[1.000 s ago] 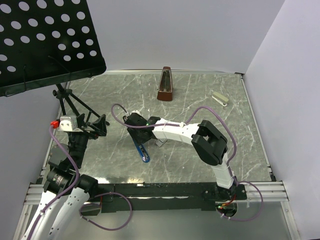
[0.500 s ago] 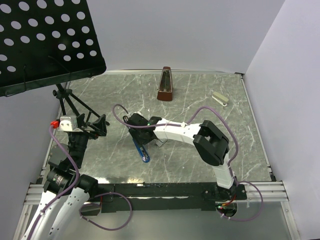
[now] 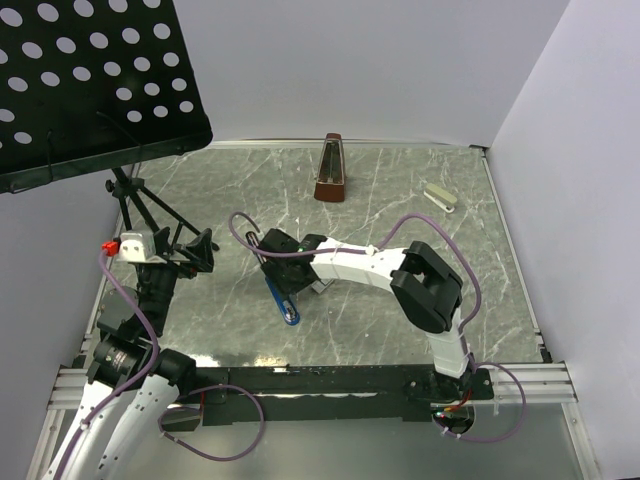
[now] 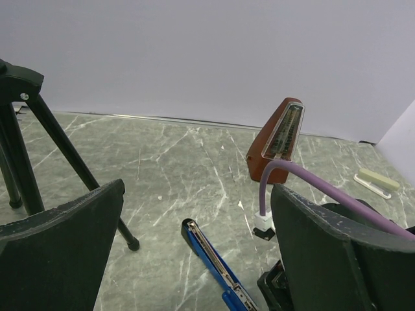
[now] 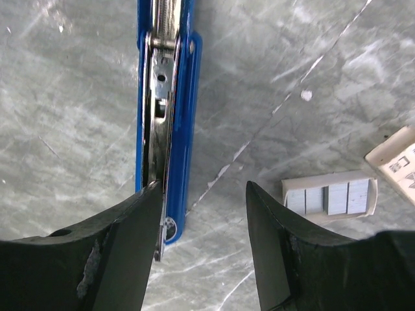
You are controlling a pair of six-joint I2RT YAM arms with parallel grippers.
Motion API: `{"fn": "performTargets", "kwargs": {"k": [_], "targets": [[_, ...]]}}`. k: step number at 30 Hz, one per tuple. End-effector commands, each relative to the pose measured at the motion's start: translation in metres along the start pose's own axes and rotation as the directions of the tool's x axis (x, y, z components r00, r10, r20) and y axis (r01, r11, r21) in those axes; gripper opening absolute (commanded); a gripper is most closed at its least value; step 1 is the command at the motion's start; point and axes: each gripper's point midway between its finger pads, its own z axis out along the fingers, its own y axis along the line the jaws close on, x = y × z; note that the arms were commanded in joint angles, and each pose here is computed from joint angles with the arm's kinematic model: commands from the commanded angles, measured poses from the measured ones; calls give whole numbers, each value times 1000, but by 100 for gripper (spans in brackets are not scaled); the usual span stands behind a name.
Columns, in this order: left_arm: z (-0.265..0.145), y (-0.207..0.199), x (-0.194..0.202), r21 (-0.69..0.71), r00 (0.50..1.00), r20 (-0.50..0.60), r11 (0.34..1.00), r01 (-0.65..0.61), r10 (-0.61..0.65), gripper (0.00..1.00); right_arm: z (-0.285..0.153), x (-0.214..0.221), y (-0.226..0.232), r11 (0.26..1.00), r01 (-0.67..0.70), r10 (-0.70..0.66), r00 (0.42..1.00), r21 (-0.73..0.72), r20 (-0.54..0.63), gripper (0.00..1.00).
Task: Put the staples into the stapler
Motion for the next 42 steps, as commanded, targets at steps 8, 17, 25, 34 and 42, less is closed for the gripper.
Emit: {"fn": "performTargets", "kwargs": {"k": [8, 17, 25, 34, 42], "targets": [[4, -5, -4, 19, 1000, 17, 1000, 5, -5, 99, -19, 42, -7, 999, 46, -44, 992, 16, -118, 61], [5, -5, -3, 19, 1000, 12, 1000, 4, -4, 100, -35, 43, -9, 997, 69, -68, 993, 16, -94, 61], [6, -5, -2, 20, 1000, 9, 1000, 6, -6, 100, -51, 31, -8, 998, 67, -67, 998, 3, -16, 61], [6, -5, -1, 16, 1000, 5, 1000, 7, -7, 99, -64, 21, 24, 975, 142, -121, 985, -170, 126, 69], [7, -3, 1, 4, 1000, -2, 1000, 4, -4, 99, -29, 48, 28, 977, 170, -168, 986, -127, 21, 73]]}}
